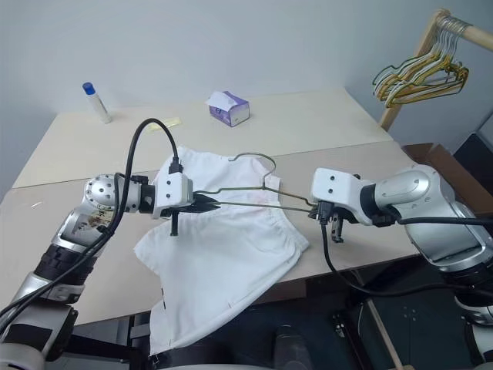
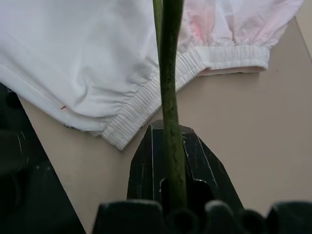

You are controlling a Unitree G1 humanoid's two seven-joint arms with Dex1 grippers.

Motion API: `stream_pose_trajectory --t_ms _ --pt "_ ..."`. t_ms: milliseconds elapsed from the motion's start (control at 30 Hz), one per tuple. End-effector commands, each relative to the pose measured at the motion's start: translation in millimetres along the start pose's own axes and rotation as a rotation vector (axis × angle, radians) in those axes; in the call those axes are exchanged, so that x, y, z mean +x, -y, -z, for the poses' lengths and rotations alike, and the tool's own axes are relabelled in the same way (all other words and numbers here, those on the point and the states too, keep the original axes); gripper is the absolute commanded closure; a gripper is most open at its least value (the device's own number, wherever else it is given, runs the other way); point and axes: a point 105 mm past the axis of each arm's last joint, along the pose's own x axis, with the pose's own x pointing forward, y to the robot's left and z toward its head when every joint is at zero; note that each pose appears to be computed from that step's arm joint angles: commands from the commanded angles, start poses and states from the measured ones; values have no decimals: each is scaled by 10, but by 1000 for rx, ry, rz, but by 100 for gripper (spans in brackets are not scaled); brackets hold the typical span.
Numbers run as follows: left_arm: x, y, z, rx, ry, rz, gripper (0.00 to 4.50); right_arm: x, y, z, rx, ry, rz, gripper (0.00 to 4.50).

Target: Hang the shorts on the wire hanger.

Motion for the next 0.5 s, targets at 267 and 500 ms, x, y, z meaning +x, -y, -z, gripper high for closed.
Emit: stream_pose_trajectory --t_ms 267,500 --pt "-166 -69 -147 42 98 42 314 -137 51 -88 -2 42 32 450" --pt "-504 -425 -178 -79 198 -140 87 -260 -116 219 264 81 21 450"
